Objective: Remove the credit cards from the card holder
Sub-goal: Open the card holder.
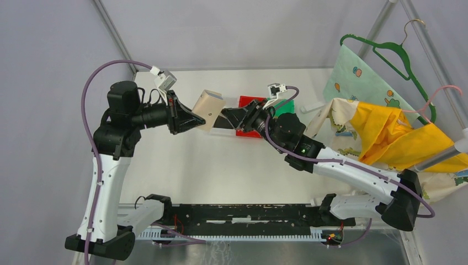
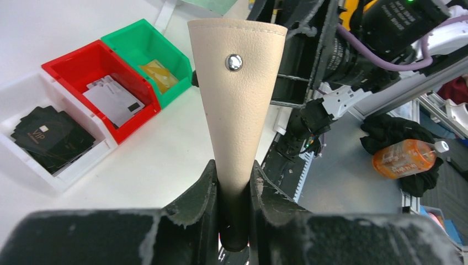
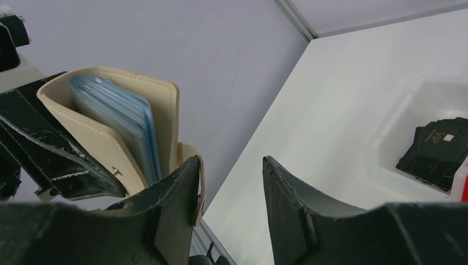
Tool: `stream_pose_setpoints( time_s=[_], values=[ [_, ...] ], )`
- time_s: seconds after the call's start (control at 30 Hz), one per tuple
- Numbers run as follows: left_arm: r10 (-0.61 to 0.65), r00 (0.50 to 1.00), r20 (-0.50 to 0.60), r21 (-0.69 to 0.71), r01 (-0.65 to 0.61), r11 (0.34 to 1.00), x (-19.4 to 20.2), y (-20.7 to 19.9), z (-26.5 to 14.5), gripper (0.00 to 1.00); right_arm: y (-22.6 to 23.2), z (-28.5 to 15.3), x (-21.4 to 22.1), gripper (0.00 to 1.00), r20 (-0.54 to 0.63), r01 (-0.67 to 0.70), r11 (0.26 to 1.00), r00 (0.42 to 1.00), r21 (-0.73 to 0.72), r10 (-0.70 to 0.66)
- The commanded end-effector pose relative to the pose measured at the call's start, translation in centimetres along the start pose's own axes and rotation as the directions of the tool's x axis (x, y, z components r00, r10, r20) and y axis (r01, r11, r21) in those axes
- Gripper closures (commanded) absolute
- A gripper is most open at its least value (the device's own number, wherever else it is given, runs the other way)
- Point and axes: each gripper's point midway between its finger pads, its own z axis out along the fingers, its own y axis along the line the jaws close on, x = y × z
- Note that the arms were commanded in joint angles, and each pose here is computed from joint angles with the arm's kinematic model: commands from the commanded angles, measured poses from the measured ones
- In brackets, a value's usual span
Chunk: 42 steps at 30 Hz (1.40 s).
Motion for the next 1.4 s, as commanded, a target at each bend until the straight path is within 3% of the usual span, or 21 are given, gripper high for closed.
stream_pose_setpoints(
  time_s=[0.0,0.27,0.57,0.83,1.37],
  values=[
    [0.016,0.999,0.029,0.078,-0.018,0.997,-1.1,-1.6,0.0,0.98,2.3,0.0,-1.8,0.49,0.052,-0.076,0.991,0.995,-0.107,0.082],
    [0.001,1.000,0.025,0.075,-0.003,0.997,-1.0,-1.5,0.0,0.98,4.2,0.1,-2.0,0.61,0.045,-0.099,0.970,0.993,-0.222,0.112],
    [-0.006,1.000,0.013,0.100,0.004,0.995,-0.6,-1.8,0.0,0.98,3.7,-0.7,-1.4,0.83,0.031,-0.103,0.958,0.993,-0.266,0.115],
    [0.003,1.000,-0.005,0.166,-0.002,0.986,-0.1,-2.5,0.1,0.94,4.3,-1.7,-2.8,1.00,0.087,0.047,0.953,0.996,-0.298,-0.022],
    [0.114,0.992,0.044,0.116,-0.119,0.986,-1.2,-3.0,-0.8,0.93,5.2,-3.1,-1.1,1.00,-0.018,0.045,0.924,0.998,-0.379,-0.056]
  ],
)
